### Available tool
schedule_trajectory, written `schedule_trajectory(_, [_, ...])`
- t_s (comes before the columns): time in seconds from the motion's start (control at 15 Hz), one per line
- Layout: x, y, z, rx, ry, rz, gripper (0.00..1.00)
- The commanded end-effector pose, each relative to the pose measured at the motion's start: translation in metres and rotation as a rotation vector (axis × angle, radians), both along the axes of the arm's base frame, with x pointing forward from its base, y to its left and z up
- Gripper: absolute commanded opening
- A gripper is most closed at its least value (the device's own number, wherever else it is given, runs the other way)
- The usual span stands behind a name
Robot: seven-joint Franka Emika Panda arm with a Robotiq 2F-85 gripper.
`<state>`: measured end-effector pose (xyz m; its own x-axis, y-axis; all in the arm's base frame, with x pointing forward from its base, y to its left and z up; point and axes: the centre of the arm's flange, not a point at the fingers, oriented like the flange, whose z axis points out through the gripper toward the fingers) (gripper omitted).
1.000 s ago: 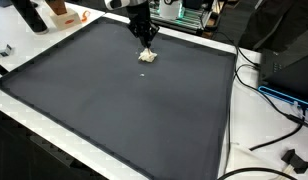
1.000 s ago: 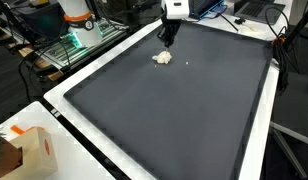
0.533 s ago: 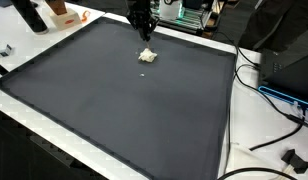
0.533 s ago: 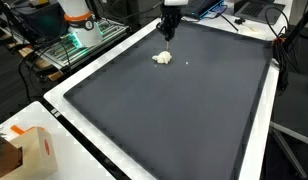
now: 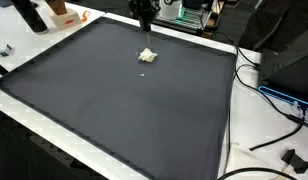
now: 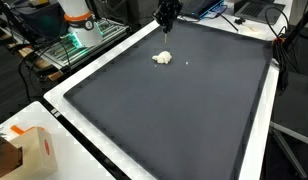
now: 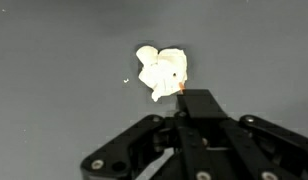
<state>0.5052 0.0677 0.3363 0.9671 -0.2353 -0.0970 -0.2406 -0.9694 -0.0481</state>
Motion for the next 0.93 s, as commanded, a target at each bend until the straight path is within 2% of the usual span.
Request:
schedule_trajectory(0.0, [-0.018,0.002,0.015,-0.040,0.008,-0.057,0.03])
schedule_trajectory(0.2, [-0.021,0.002,0.027,-0.048,0.006,-0.092,0.03])
schedule_trajectory(0.6, [-0.031,0.007,0.051,-0.047,0.017,-0.077,0.03])
schedule_trajectory(0.67, [-0.016,0.004,0.041,-0.032,0.007,-0.075,0.13])
schedule_trajectory(0.87, [-0.019,0.006,0.049,-0.033,0.005,-0.070,0.13])
